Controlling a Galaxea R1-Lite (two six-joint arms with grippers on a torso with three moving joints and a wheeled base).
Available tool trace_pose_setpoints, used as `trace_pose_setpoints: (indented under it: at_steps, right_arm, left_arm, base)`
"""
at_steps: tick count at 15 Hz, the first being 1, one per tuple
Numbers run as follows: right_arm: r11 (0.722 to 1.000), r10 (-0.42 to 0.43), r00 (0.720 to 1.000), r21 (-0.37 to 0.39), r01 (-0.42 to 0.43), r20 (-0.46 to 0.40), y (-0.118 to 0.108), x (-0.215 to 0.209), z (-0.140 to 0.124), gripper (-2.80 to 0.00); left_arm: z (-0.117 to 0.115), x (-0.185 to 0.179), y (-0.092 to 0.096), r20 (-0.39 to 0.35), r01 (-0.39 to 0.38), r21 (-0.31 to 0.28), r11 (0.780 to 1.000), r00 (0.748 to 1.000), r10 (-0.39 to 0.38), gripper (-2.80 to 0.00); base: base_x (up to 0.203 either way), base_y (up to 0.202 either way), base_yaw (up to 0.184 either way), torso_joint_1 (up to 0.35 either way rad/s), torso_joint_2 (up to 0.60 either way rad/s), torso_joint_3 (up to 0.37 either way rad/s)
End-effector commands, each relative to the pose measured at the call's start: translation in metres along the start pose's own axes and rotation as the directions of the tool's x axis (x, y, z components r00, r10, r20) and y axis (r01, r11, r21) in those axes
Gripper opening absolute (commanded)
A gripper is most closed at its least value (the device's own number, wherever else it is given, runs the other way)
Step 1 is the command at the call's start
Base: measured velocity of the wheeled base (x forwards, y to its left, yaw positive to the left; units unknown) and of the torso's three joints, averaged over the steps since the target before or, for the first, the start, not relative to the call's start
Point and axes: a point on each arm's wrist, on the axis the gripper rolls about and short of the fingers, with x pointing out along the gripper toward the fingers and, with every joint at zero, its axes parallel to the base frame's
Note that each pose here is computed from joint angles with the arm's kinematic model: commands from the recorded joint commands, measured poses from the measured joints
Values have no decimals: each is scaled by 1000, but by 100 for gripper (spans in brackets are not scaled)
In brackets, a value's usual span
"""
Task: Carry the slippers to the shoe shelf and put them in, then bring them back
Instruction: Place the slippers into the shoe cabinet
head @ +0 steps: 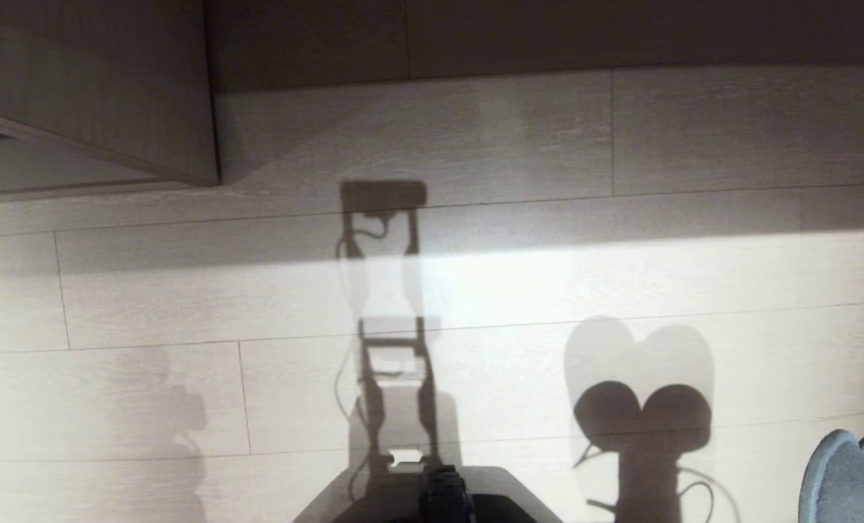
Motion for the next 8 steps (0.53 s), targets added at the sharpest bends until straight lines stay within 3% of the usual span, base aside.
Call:
trace_pose_setpoints:
  at_steps: [1,6,8]
  right_arm:
    - [1000,1,1000,0,-1,2,0,-1,-3,-280]
    - [1000,1,1000,9,-1,4,0,-1,-3,-280]
    - [1000,0,1000,12,0,3,0,-1,-3,-280]
  left_arm:
    - [0,0,0,-1,0,0,1000,1000,0,-280]
    - [0,0,0,-2,-2,-7,1000,1000,2,-280]
    - [0,0,0,-3,-2,-8,1000,1000,2,-280]
  base:
    - [0,0,0,0,0,0]
    - [0,0,0,1,0,7]
    - [0,0,0,5,2,141]
